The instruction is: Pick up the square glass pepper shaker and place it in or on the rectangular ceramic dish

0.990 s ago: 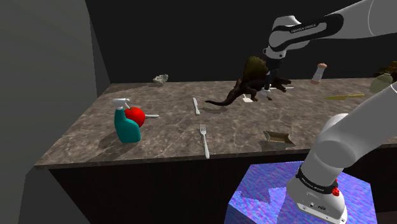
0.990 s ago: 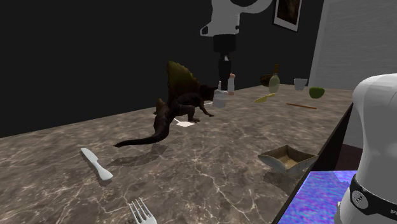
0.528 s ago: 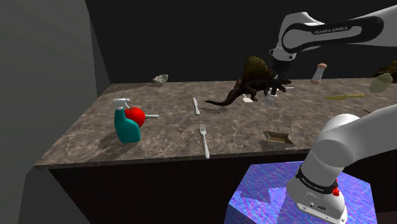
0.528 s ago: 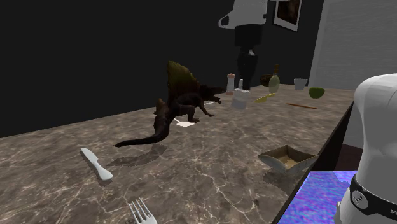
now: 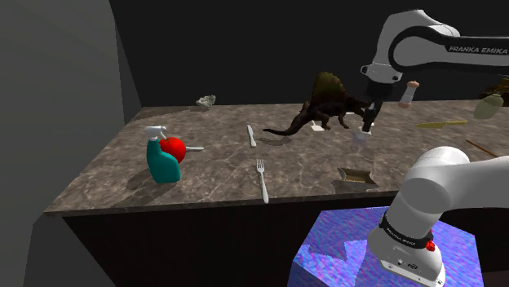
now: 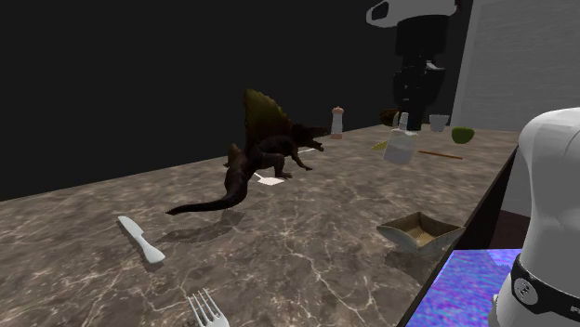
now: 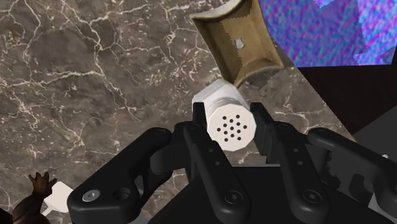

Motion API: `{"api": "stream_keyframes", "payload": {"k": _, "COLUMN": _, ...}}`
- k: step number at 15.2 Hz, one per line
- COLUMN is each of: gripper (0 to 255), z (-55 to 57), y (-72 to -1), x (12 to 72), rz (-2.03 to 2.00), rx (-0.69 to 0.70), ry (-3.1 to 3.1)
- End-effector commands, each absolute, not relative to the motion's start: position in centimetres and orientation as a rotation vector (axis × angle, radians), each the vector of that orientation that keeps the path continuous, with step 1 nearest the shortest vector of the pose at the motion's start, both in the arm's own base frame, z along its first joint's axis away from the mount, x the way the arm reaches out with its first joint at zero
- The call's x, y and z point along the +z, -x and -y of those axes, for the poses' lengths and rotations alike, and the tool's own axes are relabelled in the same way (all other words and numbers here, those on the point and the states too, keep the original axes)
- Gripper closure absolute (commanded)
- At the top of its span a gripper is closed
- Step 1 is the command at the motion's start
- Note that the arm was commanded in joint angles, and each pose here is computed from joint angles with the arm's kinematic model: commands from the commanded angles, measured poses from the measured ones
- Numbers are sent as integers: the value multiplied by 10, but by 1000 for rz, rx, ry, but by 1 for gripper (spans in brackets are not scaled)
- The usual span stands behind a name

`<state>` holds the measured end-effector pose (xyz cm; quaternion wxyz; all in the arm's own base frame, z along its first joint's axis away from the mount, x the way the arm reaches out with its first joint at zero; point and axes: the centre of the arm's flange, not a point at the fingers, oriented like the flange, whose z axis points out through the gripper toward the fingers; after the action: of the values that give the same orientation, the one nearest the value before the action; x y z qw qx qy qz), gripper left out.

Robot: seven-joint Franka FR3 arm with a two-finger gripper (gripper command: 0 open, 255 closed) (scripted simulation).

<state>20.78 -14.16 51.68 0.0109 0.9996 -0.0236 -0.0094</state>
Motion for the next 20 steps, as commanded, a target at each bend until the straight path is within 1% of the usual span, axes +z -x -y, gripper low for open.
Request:
{"api": "stream_keyframes", "payload": {"k": 1, "gripper": 255, "z": 120, "y": -191, "x": 520, "rz": 75, "rx": -32, "ry": -3118}}
{"api": "stream_keyframes", "payload": {"k": 2, "gripper": 255, "z": 104, "y": -177, "x": 522, "rz": 75, "rx": -32, "ry": -3118}}
{"api": "stream_keyframes", "payload": {"k": 20, "gripper": 255, "z": 104, "y": -177, "x": 427, "rz": 75, "rx": -32, "ry": -3118}}
